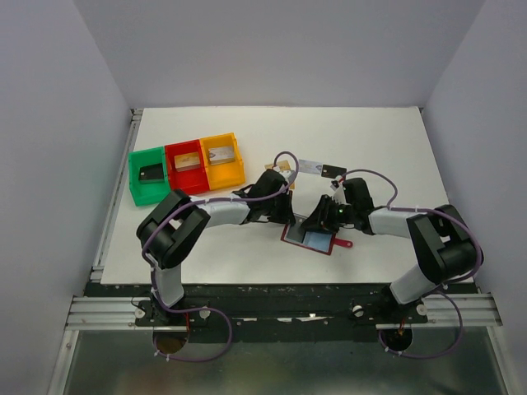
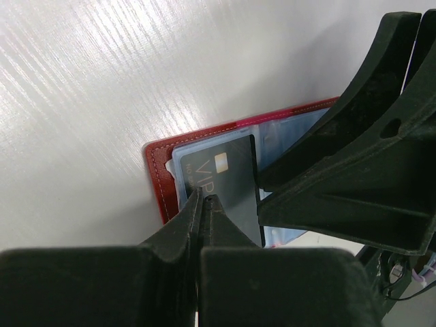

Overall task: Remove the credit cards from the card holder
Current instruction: Remove the credit card from the card holder.

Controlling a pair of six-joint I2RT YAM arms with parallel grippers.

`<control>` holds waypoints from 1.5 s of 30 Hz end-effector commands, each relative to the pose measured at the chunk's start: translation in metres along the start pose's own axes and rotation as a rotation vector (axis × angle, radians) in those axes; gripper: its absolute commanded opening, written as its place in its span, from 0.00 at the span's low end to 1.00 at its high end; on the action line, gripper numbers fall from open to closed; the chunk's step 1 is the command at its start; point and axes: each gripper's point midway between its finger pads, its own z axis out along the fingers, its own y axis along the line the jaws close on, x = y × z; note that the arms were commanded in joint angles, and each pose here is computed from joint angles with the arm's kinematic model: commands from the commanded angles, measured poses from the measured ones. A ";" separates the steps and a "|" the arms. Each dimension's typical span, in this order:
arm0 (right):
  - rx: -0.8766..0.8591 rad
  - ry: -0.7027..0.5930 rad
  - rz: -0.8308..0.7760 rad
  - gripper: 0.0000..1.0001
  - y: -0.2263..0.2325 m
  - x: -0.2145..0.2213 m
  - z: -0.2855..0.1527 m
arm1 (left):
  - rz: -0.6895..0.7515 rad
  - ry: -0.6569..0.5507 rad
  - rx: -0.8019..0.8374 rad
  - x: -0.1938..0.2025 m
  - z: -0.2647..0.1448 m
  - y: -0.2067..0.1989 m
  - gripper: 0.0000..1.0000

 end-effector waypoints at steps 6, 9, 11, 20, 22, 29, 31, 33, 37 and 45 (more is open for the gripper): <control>0.050 0.008 0.009 0.46 -0.010 0.011 -0.005 | -0.019 0.020 -0.106 0.015 0.001 0.021 0.00; 0.050 0.003 0.011 0.47 -0.010 0.011 -0.006 | -0.022 0.019 -0.122 0.016 0.001 0.024 0.00; 0.049 0.003 0.011 0.48 -0.009 0.013 -0.007 | -0.027 0.024 -0.131 0.019 0.001 0.027 0.00; -0.001 0.014 0.018 0.49 -0.003 0.015 -0.003 | -0.022 0.037 -0.122 0.023 0.003 0.023 0.00; -0.027 0.011 0.023 0.48 0.001 0.014 -0.001 | -0.021 0.042 -0.123 0.025 0.004 0.024 0.00; -0.092 -0.001 0.029 0.45 0.010 0.012 0.002 | -0.018 0.053 -0.133 0.031 0.004 0.027 0.00; -0.108 -0.008 0.026 0.45 0.012 0.011 0.002 | -0.015 0.057 -0.137 0.034 0.005 0.027 0.00; -0.124 -0.010 0.032 0.43 0.014 0.011 0.003 | -0.017 0.060 -0.137 0.035 0.005 0.028 0.00; -0.178 -0.012 0.044 0.41 0.020 0.010 0.006 | -0.011 0.067 -0.125 0.037 0.004 0.025 0.00; -0.169 -0.002 0.073 0.23 0.011 0.011 0.016 | 0.013 0.059 -0.104 0.036 -0.001 0.016 0.00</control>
